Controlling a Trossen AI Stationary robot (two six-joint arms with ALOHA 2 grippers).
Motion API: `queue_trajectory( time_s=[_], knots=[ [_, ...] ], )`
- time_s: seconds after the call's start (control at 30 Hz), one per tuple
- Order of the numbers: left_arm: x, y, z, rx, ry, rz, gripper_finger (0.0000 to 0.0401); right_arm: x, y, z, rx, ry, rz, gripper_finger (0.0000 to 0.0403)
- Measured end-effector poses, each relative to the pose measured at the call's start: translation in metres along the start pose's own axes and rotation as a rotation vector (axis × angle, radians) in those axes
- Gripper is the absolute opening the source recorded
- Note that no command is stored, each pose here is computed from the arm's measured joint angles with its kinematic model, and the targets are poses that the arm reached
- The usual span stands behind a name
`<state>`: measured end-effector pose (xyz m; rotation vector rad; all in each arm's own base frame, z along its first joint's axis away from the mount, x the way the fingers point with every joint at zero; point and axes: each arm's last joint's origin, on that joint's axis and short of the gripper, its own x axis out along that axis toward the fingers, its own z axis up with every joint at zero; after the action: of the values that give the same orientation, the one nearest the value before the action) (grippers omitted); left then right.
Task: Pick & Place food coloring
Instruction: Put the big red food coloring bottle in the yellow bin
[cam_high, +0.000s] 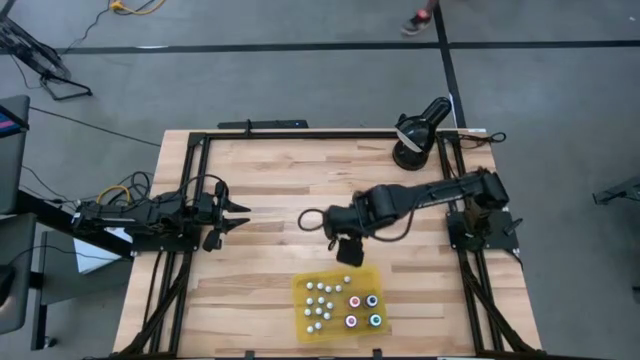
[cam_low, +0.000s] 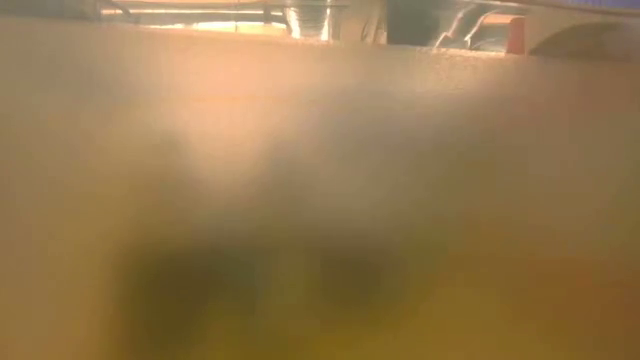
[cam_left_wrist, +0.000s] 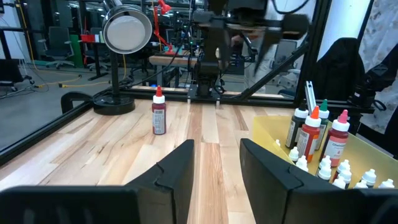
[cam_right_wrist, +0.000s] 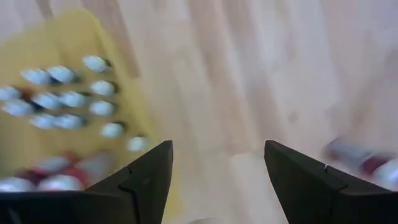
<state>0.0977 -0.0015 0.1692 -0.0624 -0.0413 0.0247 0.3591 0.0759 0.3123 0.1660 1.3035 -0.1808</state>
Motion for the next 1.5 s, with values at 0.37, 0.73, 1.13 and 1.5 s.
queue_trajectory(
  time_s=[0.37, 0.73, 1.13, 1.5],
  knots=[
    [0.000, 0.000, 0.000, 0.000, 0.001, 0.000, 0.0121, 0.004, -0.057, 0.020, -0.531, 0.011, -0.109, 0.0244],
    [0.000, 0.000, 0.000, 0.000, 0.001, 0.000, 0.0121, 0.003, -0.095, 0.006, -0.598, -0.056, -0.007, 0.0244],
    [0.000, 0.000, 0.000, 0.000, 0.000, 0.000, 0.0121, 0.043, -0.144, -0.031, -0.412, 0.013, -0.127, 0.0244],
    [0.000, 0.000, 0.000, 0.000, 0.000, 0.000, 0.0121, 0.082, -0.171, -0.041, -0.345, 0.122, -0.098, 0.0244]
  ],
)
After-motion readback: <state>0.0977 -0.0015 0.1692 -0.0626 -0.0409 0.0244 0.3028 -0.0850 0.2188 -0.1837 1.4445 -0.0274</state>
